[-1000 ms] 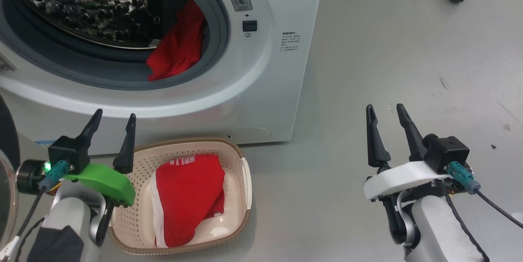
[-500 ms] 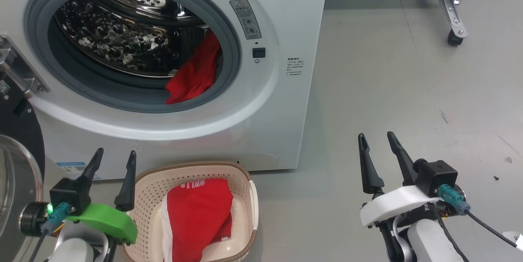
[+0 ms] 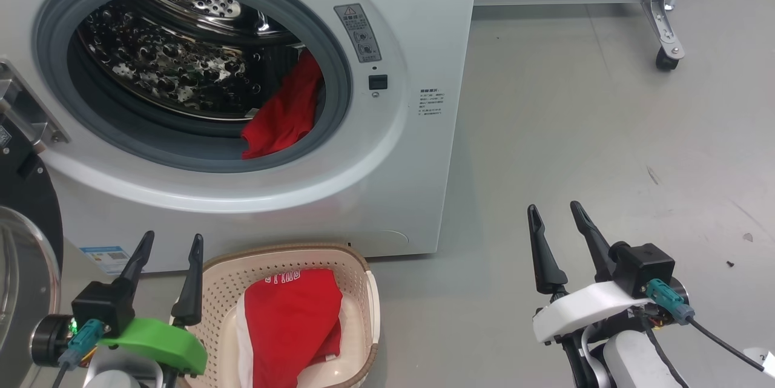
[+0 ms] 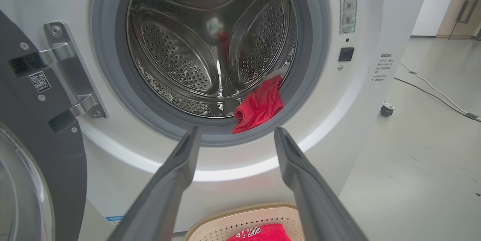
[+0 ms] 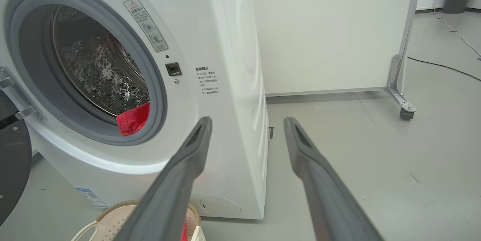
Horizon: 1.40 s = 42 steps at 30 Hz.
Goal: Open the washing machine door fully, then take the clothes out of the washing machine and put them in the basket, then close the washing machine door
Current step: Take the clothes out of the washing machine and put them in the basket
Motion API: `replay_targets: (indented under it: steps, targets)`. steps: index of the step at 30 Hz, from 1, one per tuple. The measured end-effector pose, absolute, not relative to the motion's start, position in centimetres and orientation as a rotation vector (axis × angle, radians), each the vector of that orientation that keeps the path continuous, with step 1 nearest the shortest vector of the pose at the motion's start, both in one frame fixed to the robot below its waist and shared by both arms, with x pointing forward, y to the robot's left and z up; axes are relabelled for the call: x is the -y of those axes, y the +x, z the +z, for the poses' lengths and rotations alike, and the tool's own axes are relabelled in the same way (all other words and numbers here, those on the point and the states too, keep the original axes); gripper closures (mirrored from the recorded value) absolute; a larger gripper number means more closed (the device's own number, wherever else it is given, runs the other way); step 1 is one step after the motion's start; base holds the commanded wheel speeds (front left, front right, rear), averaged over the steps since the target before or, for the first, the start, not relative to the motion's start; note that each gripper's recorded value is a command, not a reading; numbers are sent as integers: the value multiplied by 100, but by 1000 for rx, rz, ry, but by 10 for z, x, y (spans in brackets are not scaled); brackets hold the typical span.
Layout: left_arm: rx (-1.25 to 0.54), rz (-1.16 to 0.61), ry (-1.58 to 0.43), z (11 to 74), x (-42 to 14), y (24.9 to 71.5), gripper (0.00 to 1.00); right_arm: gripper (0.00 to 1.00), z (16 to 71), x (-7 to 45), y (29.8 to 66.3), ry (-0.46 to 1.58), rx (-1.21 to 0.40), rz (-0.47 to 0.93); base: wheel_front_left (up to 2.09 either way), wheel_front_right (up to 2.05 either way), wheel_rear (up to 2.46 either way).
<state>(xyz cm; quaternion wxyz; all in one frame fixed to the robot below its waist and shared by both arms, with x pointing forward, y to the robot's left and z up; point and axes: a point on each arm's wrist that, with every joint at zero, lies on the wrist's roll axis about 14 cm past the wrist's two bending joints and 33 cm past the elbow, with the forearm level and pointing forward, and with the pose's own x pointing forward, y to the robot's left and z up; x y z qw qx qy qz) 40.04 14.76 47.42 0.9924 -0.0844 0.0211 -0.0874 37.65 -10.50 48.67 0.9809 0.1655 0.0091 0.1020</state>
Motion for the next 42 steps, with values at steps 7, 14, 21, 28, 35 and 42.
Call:
replay_targets:
  steps: [7, 14, 21, 28, 35, 42]
  targets:
    - [-39, -178, -174, 474, -146, 397, 0, 0, 487, 106, 377, 333, -16, 201, 0, 0, 0]
    - [-21, -180, -174, 479, -145, 399, 0, 0, 487, 107, 378, 335, -17, 198, 0, 0, 0]
    - [-31, -178, -174, 476, -145, 395, 0, 0, 486, 108, 378, 335, -18, 195, 0, 0, 0]
    - [-18, -175, -181, 479, -145, 396, 0, 0, 485, 109, 378, 336, -19, 194, 0, 0, 0]
    - [-22, -175, -175, 478, -145, 395, 0, 0, 485, 109, 378, 336, -21, 192, 0, 0, 0]
    - [-27, -174, -177, 476, -144, 393, 0, 0, 485, 110, 378, 336, -19, 190, 0, 0, 0]
